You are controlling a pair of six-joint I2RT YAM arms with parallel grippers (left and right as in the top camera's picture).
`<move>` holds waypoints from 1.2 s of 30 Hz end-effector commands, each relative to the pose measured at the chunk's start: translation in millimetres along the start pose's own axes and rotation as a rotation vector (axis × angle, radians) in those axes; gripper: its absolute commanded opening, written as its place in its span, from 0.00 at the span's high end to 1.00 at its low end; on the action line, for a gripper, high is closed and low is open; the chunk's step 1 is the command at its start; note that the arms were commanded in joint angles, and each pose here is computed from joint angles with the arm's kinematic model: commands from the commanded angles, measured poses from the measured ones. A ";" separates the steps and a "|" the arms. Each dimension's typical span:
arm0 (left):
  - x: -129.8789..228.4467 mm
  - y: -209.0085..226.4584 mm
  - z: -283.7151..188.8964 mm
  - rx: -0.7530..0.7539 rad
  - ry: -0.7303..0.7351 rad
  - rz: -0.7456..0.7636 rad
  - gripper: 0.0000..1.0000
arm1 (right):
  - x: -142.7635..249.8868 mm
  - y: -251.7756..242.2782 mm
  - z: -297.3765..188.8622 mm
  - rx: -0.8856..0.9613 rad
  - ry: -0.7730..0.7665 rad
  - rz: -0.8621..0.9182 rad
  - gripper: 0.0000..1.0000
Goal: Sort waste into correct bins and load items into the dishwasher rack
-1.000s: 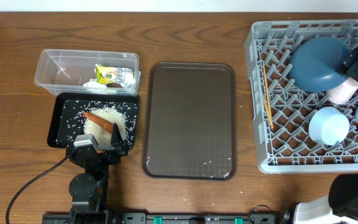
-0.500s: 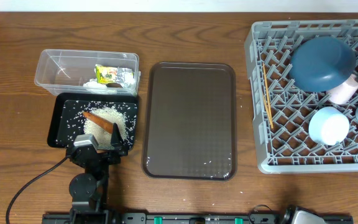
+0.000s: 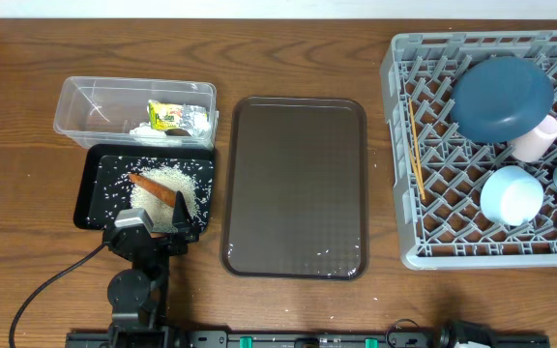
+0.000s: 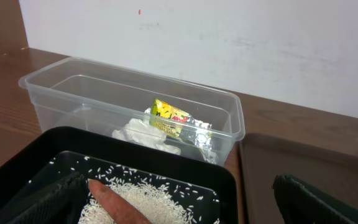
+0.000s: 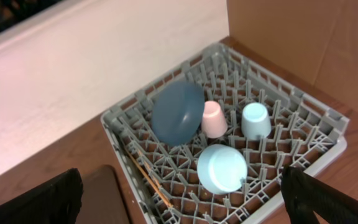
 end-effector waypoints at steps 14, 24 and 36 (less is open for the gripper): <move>12.8 2.7 1.9 -0.034 0.043 0.013 0.02 | 77.4 0.9 58.3 -0.409 0.111 -0.057 0.01; 12.8 2.7 1.9 -0.034 0.043 0.013 0.02 | 162.2 -30.5 105.8 -0.610 0.023 -0.064 0.01; 12.8 2.7 1.9 -0.034 0.043 0.013 0.02 | 223.5 -59.3 152.0 -0.661 -0.051 -0.003 0.01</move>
Point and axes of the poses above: each gripper's point midway between its finger pads, its own z axis out along the fingers, its own y axis along the line the jaws close on, x = y × z, the point moved 10 cm from there along -z, back along the fingers, and after that the axes turned 11 degrees about z, right-handed, at the moved point
